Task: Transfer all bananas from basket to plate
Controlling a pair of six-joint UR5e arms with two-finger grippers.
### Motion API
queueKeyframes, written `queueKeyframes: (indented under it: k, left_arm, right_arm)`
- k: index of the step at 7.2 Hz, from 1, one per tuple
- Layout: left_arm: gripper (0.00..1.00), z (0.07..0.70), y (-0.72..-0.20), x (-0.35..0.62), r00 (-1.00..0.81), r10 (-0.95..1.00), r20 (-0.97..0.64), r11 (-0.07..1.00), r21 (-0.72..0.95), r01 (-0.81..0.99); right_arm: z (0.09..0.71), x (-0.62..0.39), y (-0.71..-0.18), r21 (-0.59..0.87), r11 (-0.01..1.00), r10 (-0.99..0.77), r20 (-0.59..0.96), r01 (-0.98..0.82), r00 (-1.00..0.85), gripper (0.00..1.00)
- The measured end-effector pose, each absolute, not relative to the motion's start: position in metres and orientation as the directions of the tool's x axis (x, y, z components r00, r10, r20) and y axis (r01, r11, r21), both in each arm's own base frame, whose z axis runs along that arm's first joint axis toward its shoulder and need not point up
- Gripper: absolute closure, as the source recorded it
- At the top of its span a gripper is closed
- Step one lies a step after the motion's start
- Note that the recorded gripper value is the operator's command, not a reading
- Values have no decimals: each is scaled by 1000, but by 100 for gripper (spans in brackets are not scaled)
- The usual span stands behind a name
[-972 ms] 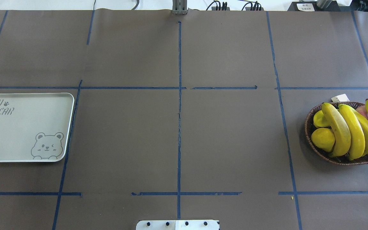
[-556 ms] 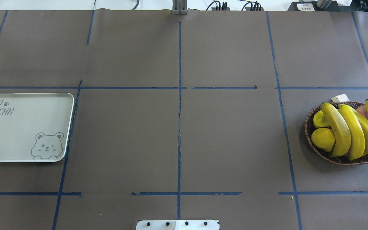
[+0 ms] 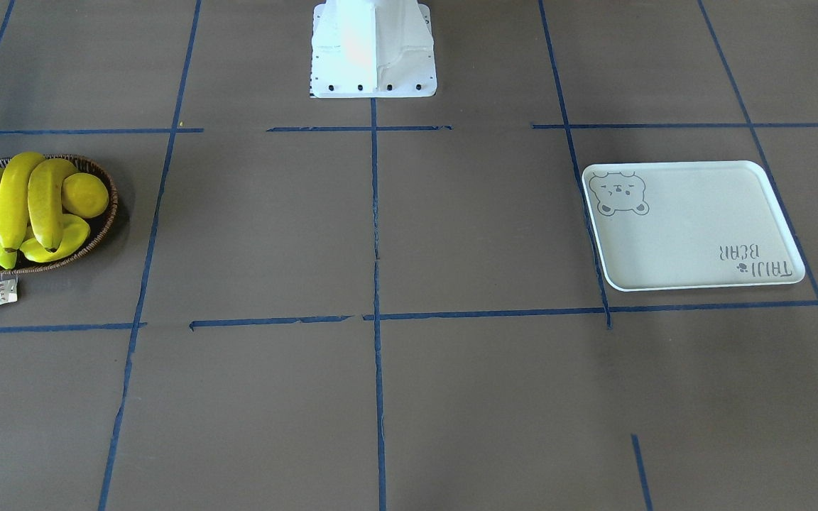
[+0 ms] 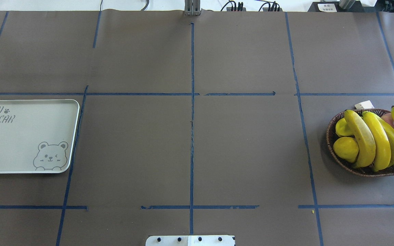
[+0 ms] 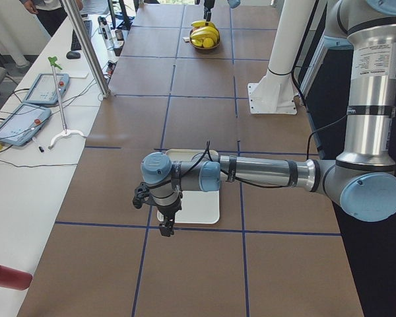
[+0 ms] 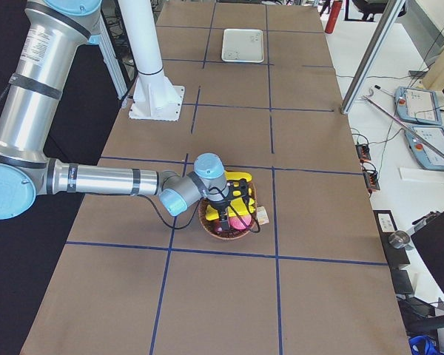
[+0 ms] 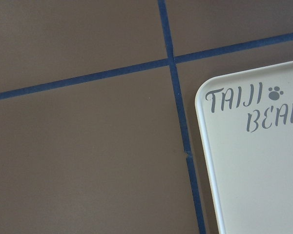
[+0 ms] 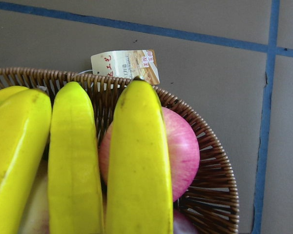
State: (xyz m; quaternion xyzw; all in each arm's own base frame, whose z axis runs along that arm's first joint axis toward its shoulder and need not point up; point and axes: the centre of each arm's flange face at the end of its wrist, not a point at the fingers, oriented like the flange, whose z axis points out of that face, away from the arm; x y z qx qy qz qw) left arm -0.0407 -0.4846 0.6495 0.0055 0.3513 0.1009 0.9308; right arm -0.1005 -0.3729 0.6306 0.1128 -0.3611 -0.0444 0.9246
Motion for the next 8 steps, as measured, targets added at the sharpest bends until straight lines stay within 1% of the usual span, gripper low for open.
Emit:
queueKeyframes:
  k: [1,2,3,4,8]
  left_arm:
    - [0,650,-485,-41,733,192,-653,980,81,-184]
    - [0,650,-485,-41,733,192,-653,980,81,-184]
    - [0,650,-485,-41,733,192,-653,980,81,-184]
    - [0,650,-485,-41,733,192,-653,980,81,-184]
    - [0,649,-485,-41,732,192,-653,980,81,-184]
  right_arm:
    - [630,-102,-373,241,971,-166,659,4,733,56]
    - [630,-103,-373,239,971,-167,662,6,730,77]
    - [630,-103,-372,236,972,-168,666,8,727,88]
    - [628,-104,-372,236,972,-170,670,9,723,94]
    - [607,-104,-379,272,962,-195,684,2,703,95]
